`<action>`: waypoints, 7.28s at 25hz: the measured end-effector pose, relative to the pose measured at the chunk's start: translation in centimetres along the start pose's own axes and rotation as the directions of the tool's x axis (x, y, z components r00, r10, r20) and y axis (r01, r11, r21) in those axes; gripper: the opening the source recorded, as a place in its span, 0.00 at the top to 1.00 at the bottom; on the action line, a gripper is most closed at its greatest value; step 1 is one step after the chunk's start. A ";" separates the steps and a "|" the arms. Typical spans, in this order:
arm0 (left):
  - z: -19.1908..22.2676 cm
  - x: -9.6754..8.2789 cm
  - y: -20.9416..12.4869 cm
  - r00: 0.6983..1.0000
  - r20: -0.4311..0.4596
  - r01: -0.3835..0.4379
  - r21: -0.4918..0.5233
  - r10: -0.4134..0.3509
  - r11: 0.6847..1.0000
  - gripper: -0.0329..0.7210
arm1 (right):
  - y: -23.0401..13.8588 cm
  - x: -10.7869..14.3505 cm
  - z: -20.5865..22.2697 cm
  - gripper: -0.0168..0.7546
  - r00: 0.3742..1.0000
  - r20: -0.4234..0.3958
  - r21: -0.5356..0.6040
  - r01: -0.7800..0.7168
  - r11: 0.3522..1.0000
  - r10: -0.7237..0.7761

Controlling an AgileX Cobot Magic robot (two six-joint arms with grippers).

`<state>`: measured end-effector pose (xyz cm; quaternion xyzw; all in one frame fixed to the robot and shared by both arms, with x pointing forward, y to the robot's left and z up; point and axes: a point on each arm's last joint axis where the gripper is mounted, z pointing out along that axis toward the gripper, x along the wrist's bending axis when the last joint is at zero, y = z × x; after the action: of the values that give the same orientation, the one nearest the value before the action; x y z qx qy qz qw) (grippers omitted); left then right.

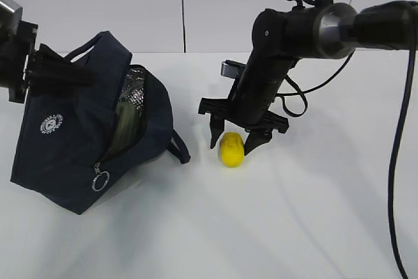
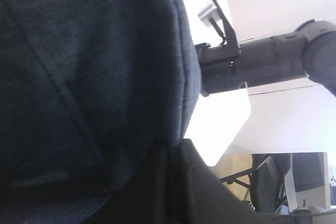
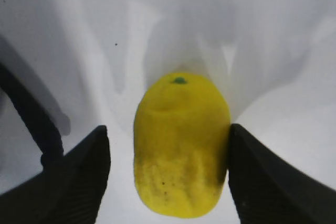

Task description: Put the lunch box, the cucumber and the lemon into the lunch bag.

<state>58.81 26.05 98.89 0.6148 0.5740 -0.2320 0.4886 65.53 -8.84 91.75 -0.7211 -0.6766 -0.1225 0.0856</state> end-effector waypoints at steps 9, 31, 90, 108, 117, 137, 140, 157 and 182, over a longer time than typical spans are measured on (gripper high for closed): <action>0.0 0.0 0.0 1.000 0.000 0.000 0.000 0.000 1.000 0.96 | 0.0 -0.3 0.1 0.45 0.999 0.038 0.005 0.025 1.000 -0.025; 0.0 -0.2 0.3 1.000 0.023 0.019 -0.038 -0.018 0.999 0.96 | 1.7 6.1 -8.7 0.56 0.924 -0.289 -0.082 0.236 0.968 -0.250; 0.0 -0.5 0.8 0.997 0.062 0.048 -0.089 -0.043 0.995 0.96 | 4.9 7.3 -2.7 0.33 0.892 -0.287 -0.118 0.330 0.937 -0.350; 0.0 -0.5 0.8 0.998 0.058 0.045 -0.084 -0.040 0.995 0.96 | 4.7 7.3 0.0 0.73 0.884 -0.369 -0.051 0.288 0.956 -0.286; 0.0 -0.4 0.6 0.996 0.043 0.077 -0.061 -0.074 0.995 0.96 | 4.9 6.8 -0.4 0.97 0.904 -0.302 -0.069 0.297 0.952 -0.304; 1.5 -1.1 0.0 0.982 0.037 0.184 -0.006 -0.184 0.983 0.96 | 3.2 8.0 -14.1 0.97 0.902 -0.128 -0.307 0.360 0.881 -0.413; 1.6 -1.1 0.0 0.982 0.039 0.185 -0.006 -0.184 0.983 0.96 | 3.1 8.3 -14.0 0.97 0.900 -0.128 -0.305 0.365 0.880 -0.418; 5.3 -3.6 -1.0 0.983 0.074 0.163 0.047 -0.167 0.985 0.96 | 1.7 5.2 -13.9 0.97 0.911 0.128 -0.234 0.412 0.881 -0.392; 9.6 -5.7 0.6 0.991 0.103 0.086 0.004 -0.086 0.996 0.96 | 0.7 1.4 -15.2 0.97 0.894 0.334 -0.206 0.379 0.902 -0.299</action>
<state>60.72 15.07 99.95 0.5766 0.5742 -0.2840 0.5072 65.39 -11.95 106.73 -0.6058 -0.7751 -0.1165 -0.1364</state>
